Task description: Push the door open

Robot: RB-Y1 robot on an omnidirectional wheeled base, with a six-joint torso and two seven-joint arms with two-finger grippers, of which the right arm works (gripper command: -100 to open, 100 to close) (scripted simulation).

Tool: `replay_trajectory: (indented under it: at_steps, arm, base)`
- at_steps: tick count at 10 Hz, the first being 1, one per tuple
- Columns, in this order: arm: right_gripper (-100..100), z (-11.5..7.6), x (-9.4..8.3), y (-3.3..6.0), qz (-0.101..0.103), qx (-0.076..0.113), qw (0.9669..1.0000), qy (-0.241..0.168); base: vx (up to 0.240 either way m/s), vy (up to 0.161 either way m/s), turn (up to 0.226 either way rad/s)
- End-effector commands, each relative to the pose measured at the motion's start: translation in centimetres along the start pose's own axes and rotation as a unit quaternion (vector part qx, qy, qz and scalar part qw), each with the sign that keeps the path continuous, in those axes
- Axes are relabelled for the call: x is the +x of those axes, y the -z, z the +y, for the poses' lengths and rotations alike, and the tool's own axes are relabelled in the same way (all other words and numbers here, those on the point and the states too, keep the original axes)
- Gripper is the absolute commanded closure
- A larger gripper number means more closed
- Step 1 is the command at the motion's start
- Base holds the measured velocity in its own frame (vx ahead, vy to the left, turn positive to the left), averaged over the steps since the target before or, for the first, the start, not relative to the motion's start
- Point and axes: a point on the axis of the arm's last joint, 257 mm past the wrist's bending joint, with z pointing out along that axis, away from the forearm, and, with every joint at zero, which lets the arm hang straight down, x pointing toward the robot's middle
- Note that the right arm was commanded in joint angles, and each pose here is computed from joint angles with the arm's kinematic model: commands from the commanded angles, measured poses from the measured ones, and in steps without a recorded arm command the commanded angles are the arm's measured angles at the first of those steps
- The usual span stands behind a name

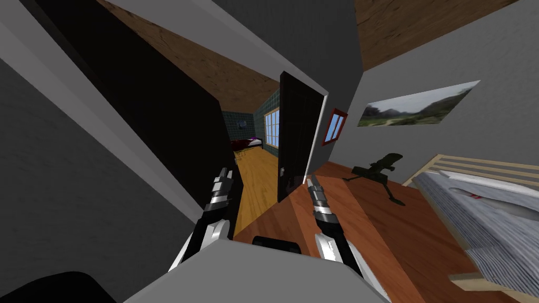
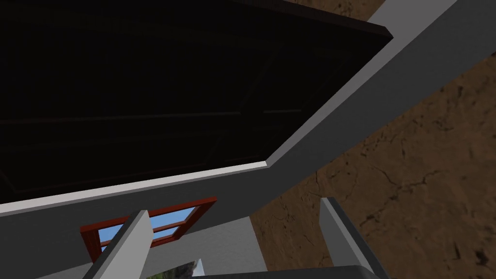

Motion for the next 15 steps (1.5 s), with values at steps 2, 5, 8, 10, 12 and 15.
replay_trajectory:
  at_steps: [2,5,8,10,12,15]
  arm:
    - [-100,-2.5,1.7,0.47,0.016,0.018,0.9996,-0.017]
    - [-100,-4.4,3.1,1.02,0.028,0.033,0.9986,-0.029]
    - [-100,-7.3,5.3,2.11,0.048,0.058,0.9961,-0.047]
    - [-100,-8.7,6.1,2.75,0.055,0.071,0.9945,-0.053]
    - [-100,-9.6,6.9,3.21,0.061,0.080,0.9932,-0.059]
    - [-100,-11.5,8.3,4.20,0.075,0.097,0.9900,-0.070]
  base:
    - [0.089,-0.084,0.099]
    - [0.059,-0.061,0.075]
    - [0.088,-0.085,0.121]
    - [0.054,-0.065,0.053]
    - [0.033,-0.043,0.056]
    - [0.054,-0.068,0.077]
